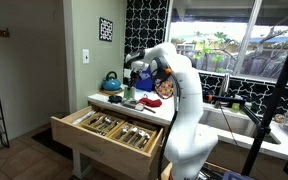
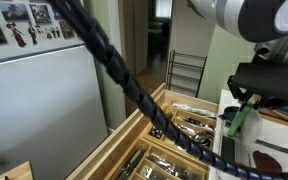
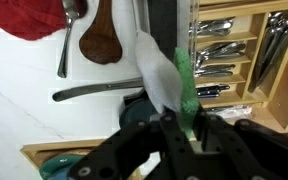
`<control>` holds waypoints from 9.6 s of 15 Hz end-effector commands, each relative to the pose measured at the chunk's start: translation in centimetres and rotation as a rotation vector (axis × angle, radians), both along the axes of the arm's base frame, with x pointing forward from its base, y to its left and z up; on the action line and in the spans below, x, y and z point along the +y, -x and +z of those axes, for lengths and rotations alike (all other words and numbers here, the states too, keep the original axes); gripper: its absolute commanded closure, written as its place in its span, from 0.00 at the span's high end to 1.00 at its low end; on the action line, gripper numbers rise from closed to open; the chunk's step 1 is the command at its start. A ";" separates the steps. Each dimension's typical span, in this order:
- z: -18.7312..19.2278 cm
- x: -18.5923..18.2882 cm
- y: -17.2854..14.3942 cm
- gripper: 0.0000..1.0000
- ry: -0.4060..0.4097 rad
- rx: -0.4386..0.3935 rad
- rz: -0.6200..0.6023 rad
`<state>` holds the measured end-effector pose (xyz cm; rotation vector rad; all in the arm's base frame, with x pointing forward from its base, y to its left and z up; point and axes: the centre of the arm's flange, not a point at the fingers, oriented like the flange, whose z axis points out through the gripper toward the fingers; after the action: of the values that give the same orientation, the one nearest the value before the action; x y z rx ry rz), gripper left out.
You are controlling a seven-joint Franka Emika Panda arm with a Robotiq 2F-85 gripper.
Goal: Take the sponges out of the tray then put the tray in the drawer
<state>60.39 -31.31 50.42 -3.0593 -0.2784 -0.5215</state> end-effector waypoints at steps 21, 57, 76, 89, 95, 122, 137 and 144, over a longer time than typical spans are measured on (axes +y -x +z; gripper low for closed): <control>-3.3 -3.3 -1.2 0.05 0.437 0.652 -0.079; -8.4 -2.6 -6.6 1.00 0.200 0.421 0.019; -11.2 -0.6 -6.5 0.12 0.070 0.361 0.111; -8.9 11.9 -4.8 0.02 0.145 0.467 0.598; -11.9 20.0 -4.2 0.02 0.273 0.567 0.875; -21.9 25.1 -1.0 0.02 0.339 0.484 1.767; -24.7 23.0 1.4 0.02 0.331 0.418 1.730; -25.4 22.9 1.8 0.02 0.297 0.388 1.682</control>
<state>59.81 -8.07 24.86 -1.8260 -2.4870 0.2982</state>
